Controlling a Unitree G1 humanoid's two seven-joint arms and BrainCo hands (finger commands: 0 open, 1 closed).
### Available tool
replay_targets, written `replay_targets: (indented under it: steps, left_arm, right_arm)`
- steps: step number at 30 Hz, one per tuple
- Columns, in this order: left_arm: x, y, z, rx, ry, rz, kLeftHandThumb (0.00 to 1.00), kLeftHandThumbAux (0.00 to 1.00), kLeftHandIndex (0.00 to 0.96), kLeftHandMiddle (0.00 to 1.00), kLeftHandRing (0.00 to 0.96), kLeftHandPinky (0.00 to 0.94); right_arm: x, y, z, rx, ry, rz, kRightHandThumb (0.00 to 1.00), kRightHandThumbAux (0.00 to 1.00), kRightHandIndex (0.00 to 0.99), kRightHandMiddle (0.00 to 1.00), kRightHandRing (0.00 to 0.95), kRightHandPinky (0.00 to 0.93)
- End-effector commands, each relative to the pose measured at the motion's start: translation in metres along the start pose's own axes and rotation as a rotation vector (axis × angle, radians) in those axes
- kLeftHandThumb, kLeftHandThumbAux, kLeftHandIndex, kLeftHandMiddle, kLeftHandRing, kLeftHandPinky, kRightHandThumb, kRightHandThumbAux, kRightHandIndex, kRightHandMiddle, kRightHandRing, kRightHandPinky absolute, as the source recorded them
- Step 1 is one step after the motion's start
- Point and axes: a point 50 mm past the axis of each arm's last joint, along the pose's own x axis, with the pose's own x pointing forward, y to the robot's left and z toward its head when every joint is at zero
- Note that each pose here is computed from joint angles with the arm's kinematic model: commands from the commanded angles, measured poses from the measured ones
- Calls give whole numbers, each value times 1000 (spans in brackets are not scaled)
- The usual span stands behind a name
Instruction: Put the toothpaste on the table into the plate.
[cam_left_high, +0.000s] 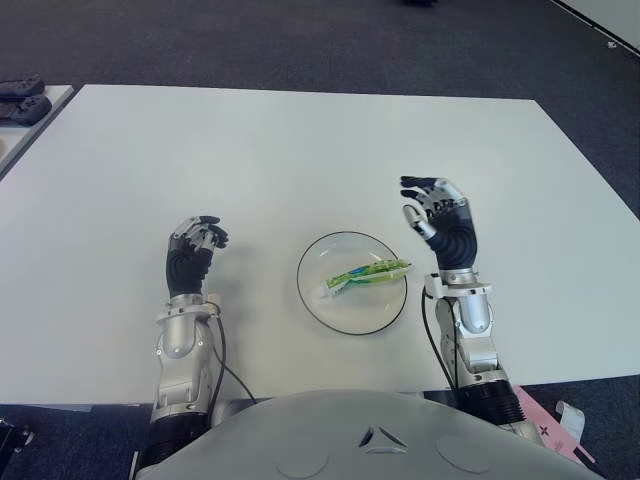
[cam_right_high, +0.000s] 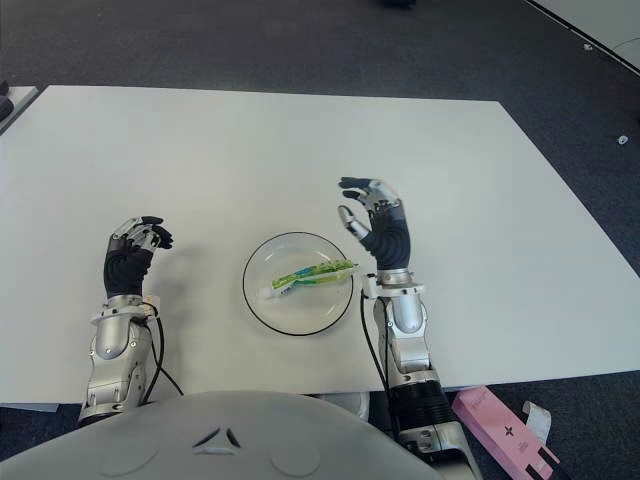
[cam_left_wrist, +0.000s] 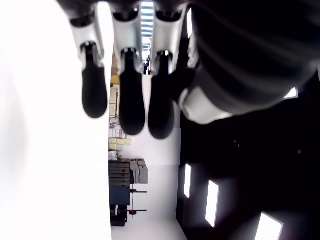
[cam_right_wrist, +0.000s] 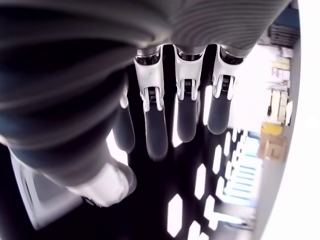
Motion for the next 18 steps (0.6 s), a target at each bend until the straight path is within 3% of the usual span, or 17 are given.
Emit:
replay_targets:
  steps: [1, 5, 8, 18]
  left_arm:
    - [2, -6, 0, -14, 6, -42, 703, 720, 438, 570, 568, 538]
    - [2, -7, 0, -25, 0, -57, 703, 720, 438, 573, 575, 541]
    - [3, -9, 0, -32, -1, -62, 703, 720, 438, 571, 576, 544]
    - [3, -13, 0, -47, 3, -87, 702, 720, 438, 580, 582, 553]
  right_arm:
    - [-3, -8, 2, 183, -14, -219, 208, 804, 335, 385, 376, 384]
    - [-5, -12, 2, 183, -27, -270, 165, 790, 322, 373, 361, 358]
    - [-9, -25, -9, 183, -11, -308, 142, 787, 320, 372, 355, 354]
    - [-11, -42, -18, 184, 1, -395, 69, 857, 324, 364, 352, 372]
